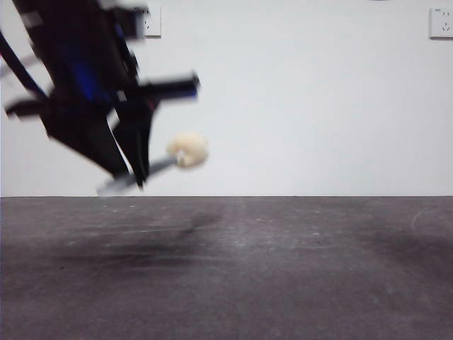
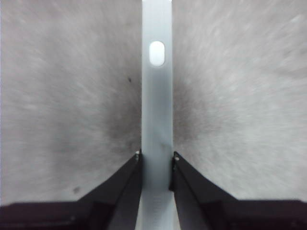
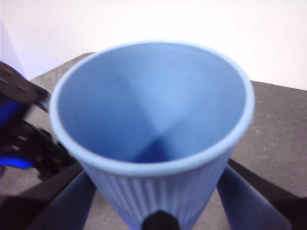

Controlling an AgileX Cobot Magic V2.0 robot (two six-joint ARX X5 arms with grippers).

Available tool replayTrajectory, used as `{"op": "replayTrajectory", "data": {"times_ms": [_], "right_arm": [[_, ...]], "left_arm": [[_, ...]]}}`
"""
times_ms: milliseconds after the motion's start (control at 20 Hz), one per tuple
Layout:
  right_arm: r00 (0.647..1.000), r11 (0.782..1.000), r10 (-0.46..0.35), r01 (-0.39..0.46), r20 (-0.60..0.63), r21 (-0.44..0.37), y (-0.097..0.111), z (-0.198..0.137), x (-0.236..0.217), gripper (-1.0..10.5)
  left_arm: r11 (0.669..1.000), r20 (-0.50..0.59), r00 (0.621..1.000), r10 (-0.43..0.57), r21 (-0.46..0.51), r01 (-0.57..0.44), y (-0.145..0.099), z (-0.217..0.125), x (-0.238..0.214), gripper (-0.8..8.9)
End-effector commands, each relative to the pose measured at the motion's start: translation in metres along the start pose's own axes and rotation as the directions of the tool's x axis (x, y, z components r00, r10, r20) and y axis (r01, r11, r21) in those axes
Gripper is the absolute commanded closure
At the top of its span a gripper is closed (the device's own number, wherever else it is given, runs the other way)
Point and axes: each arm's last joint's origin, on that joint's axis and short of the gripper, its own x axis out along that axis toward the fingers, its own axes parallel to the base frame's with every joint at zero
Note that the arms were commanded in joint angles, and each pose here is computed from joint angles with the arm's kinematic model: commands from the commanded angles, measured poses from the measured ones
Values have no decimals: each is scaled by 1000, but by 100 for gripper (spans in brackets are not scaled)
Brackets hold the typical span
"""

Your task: Pick up the cup brush,pick up the cup,insert the brush into the cup,clean the cup,put the cup brush back,put the cup back to the fixed position on the table

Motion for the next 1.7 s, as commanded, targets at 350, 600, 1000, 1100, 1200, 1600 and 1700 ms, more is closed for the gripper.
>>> {"op": "replayTrajectory", "data": {"times_ms": [350, 600, 1000, 1100, 1200, 1600, 1700], "right_arm": [[999, 1000, -4, 5, -36, 26, -4, -4, -5, 963], [999, 999, -5, 6, -33, 37, -4, -4, -5, 963], [999, 999, -10, 12, -53, 33, -1, -5, 0, 963], [998, 1000, -16, 18, -63, 23, 4, -5, 7, 963], [997, 1000, -19, 19, -69, 10, 11, -5, 20, 963], [988, 992, -120, 122, -95, 19, 10, -34, 95, 963], [987, 993, -104, 110, -119, 42, 0, -50, 113, 963]], "left_arm": [[997, -77, 996, 39, -58, -43, 8, -4, 64, 822], [997, -112, 992, 60, -51, -66, 10, -10, 79, 822], [998, -156, 986, 50, -41, -57, 10, -15, 83, 447], [998, -181, 983, 34, -37, -42, 10, -16, 83, 340], [999, -191, 981, 20, -34, -27, 10, -16, 79, 342], [996, -68, 994, -91, 7, 91, 15, 7, 16, 342], [988, -21, 988, -155, 25, 155, 19, 11, -15, 342]]}}
